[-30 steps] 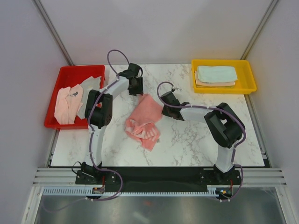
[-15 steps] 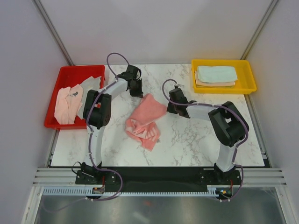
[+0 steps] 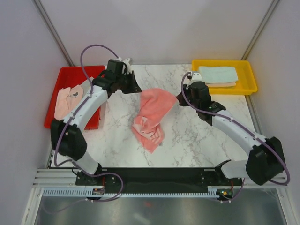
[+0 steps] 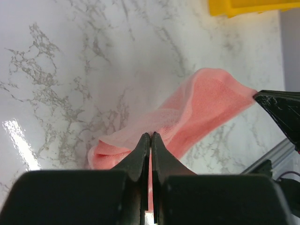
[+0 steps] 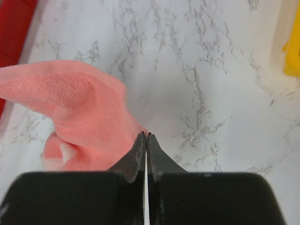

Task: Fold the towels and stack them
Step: Flatten out the crumpled towel

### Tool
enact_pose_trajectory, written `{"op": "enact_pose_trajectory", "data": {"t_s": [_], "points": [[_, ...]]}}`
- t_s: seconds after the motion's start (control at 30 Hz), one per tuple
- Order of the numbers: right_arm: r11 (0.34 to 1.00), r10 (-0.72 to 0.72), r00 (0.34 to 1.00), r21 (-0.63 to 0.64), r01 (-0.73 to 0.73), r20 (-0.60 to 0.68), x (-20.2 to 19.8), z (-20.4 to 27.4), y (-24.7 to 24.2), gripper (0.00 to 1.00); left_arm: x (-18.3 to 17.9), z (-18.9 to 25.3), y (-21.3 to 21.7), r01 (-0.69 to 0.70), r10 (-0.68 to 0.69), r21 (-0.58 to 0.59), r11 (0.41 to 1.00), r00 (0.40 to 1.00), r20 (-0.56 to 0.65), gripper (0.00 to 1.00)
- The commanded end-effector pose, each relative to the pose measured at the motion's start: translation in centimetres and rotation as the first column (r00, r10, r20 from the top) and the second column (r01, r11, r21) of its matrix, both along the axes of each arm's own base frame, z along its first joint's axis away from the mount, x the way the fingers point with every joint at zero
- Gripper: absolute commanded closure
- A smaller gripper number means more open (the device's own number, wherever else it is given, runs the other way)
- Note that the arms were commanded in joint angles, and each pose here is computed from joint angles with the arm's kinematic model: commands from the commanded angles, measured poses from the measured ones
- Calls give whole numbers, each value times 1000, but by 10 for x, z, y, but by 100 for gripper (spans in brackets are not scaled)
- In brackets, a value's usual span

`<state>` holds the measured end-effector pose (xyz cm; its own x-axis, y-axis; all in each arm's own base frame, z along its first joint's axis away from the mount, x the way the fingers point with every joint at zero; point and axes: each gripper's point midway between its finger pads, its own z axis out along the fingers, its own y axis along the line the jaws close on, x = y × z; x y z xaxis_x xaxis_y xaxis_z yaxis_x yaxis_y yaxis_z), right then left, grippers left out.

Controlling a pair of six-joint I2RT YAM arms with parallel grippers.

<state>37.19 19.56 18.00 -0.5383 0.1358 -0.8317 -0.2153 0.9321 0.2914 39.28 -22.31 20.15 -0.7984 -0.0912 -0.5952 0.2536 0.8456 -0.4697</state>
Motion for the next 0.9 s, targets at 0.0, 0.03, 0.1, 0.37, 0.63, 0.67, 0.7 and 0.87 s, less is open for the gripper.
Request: {"op": "enact_pose_trajectory", "data": {"t_s": [0.0, 0.03, 0.1, 0.37, 0.63, 0.67, 0.7, 0.87], "points": [[994, 105, 990, -24, -103, 96, -28, 39, -4, 100, -39, 49, -9, 51, -44, -117, 992, 998, 55, 98], [992, 122, 981, -4, -122, 149, -40, 61, -6, 100, -52, 71, -7, 61, -47, -142, 988, 993, 104, 98], [986, 158, 966, 24, -166, 203, -56, 83, -6, 100, -75, 83, -8, 75, -55, -179, 981, 992, 112, 98], [923, 208, 838, 183, -339, 504, -143, 203, -19, 100, -162, 175, -3, 190, -85, -372, 908, 956, 281, 98], [889, 168, 763, 239, -391, 624, -162, 284, -23, 100, -190, 252, 7, 237, -30, -465, 853, 911, 411, 98], [895, 153, 763, 239, -377, 628, -159, 288, -25, 100, -187, 254, 8, 227, -17, -464, 856, 910, 413, 98], [910, 110, 768, 247, -334, 630, -151, 294, -31, 100, -179, 251, 7, 205, -5, -455, 866, 915, 403, 98], [980, 3, 815, 162, -119, 579, -84, 269, -38, 100, -114, 227, 27, -37, 170, -322, 946, 904, 394, 98]]}}
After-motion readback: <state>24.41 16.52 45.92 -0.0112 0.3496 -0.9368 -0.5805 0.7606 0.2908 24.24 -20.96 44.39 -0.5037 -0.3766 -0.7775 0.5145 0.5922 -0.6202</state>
